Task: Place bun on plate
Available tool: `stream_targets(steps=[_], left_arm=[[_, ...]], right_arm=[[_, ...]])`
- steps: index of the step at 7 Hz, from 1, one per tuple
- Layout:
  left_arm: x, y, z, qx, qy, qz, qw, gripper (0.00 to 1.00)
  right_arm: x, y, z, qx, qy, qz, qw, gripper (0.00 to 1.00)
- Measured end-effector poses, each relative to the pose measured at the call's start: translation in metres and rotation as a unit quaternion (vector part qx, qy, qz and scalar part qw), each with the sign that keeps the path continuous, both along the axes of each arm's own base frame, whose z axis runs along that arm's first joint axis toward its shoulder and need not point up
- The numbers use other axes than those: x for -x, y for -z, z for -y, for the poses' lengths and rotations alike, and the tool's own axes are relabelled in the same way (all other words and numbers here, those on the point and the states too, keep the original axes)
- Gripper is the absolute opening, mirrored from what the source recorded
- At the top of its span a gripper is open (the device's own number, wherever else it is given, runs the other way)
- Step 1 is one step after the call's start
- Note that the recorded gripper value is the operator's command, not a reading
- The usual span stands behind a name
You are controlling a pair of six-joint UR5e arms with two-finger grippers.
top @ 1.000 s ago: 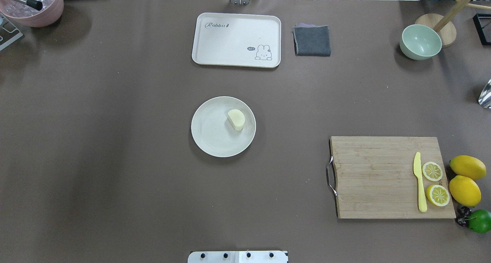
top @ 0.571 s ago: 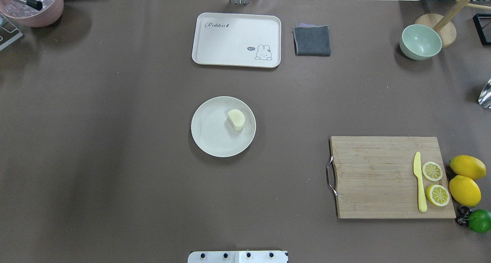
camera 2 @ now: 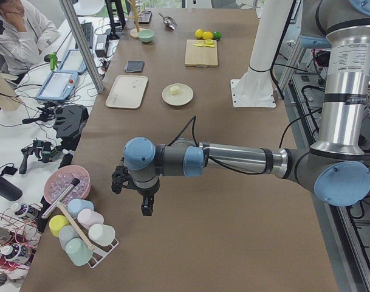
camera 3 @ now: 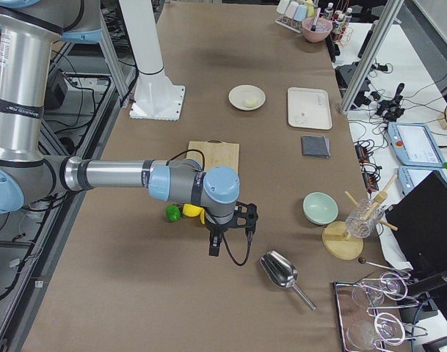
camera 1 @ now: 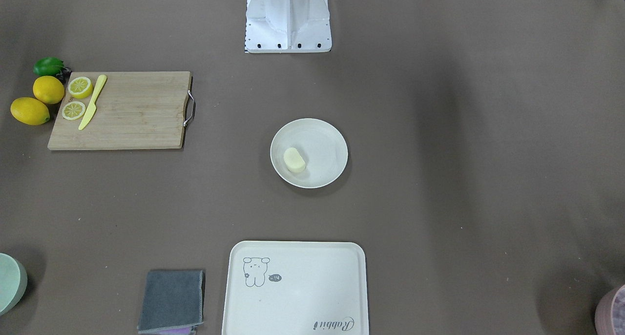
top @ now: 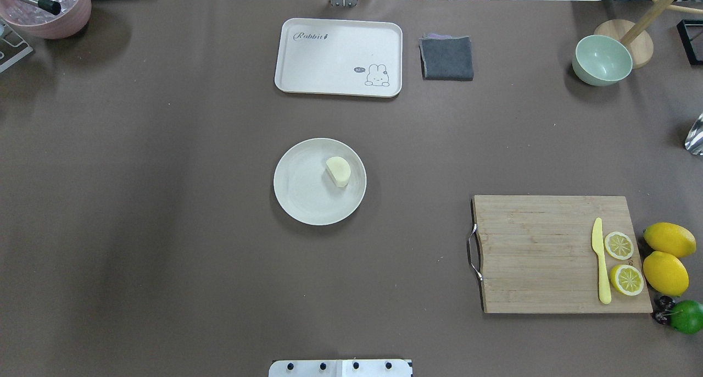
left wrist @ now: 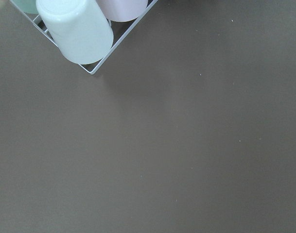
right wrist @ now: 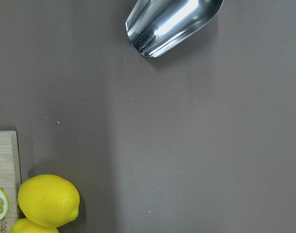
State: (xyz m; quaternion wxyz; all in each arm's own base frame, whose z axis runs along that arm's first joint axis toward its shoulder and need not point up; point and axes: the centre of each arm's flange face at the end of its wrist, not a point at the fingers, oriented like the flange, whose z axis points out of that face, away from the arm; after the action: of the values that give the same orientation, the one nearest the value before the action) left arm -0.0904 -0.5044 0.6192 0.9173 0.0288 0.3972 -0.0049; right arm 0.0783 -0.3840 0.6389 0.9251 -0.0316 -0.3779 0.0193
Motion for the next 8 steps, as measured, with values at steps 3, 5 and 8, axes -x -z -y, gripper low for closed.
stream_targets(steps=[3, 5, 8], left_arm=[[0.0, -0.002, 0.001, -0.013, -0.001, 0.001, 0.9999, 0.98], [-0.001, -0.002, 0.001, -0.014, -0.001, 0.001, 0.9999, 0.98], [-0.001, 0.0, 0.002, -0.017, -0.001, -0.001, 0.9998, 0.98]], right_arm=[[-0.01, 0.003, -0.005, -0.004, -0.015, 0.007, 0.9999, 1.0], [-0.014, -0.003, -0.007, 0.0, -0.021, 0.01, 0.9997, 1.0], [-0.019, -0.001, -0.001, -0.002, -0.027, 0.005, 0.9996, 1.0]])
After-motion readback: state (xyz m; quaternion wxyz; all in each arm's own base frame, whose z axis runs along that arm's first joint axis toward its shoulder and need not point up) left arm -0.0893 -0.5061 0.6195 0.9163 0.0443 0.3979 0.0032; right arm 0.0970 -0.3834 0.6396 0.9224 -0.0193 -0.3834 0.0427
